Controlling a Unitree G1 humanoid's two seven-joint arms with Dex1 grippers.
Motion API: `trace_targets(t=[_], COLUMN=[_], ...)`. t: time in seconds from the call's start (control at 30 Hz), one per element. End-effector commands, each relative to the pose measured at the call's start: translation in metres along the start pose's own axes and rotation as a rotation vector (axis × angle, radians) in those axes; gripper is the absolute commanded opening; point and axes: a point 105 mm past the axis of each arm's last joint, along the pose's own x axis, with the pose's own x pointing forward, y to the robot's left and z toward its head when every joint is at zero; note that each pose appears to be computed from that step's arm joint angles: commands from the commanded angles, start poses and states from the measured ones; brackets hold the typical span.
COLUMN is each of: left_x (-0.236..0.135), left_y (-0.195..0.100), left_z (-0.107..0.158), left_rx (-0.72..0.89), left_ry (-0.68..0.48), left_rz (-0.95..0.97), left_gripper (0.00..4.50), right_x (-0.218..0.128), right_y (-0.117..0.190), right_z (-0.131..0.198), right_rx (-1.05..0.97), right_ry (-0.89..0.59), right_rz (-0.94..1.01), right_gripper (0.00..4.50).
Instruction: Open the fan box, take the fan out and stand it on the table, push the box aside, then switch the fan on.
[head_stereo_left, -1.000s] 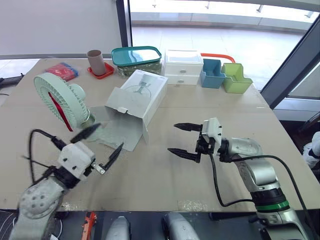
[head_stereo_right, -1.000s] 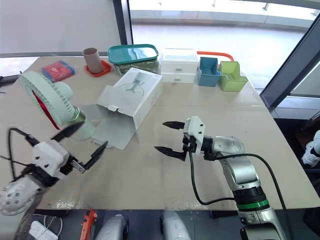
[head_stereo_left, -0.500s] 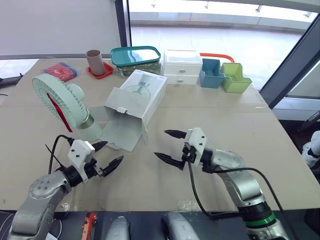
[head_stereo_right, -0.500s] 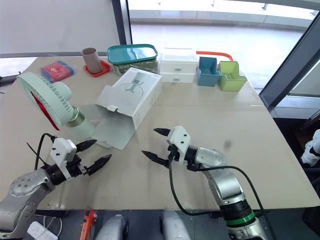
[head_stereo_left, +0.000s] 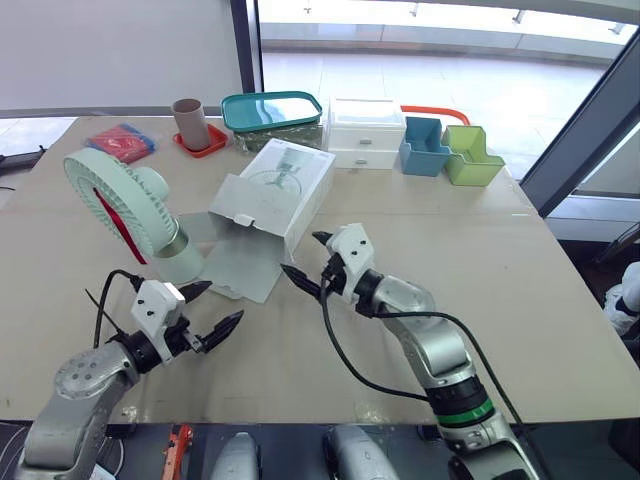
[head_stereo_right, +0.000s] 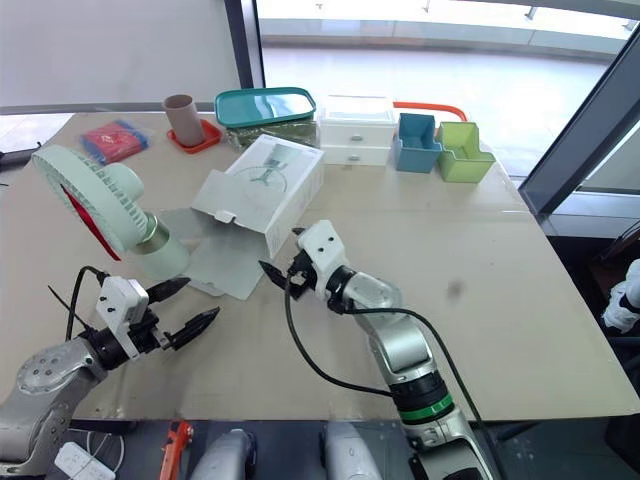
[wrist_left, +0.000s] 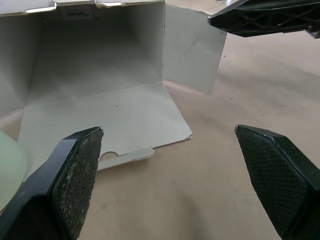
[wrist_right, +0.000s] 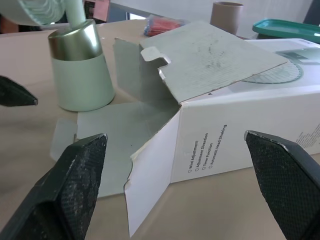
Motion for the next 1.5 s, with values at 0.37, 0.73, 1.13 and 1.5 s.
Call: trace_targets(t=[0.37,0.73,1.13,1.5], left_x=[-0.002,-0.002,0.006,0.015], left_y=[-0.009,-0.007,-0.012,-0.016], left_z=[0.011,0.012,0.009,0.007], left_rx=[0.002,-0.02,-0.04,-0.055], left_ry=[-0.048,-0.045,-0.054,-0.067], left_rz=[-0.026,-0.048,-0.052,-0.075], left_gripper=[4.48,4.48,4.5,4.5], right_x=[0.03,0.051,0.041,-0.009], right_y=[-0.002,0.002,-0.024,-0.046], right_z=[-0.002,-0.007,-0.018,-0.026], right_rx=[0.047,0.122,0.134,0.105], right_ry=[0.046,0.083,0.125,0.176], right_rz=[-0.108,-0.165,-0.29,-0.376], right_gripper=[4.5,4.5,1.39,0.73])
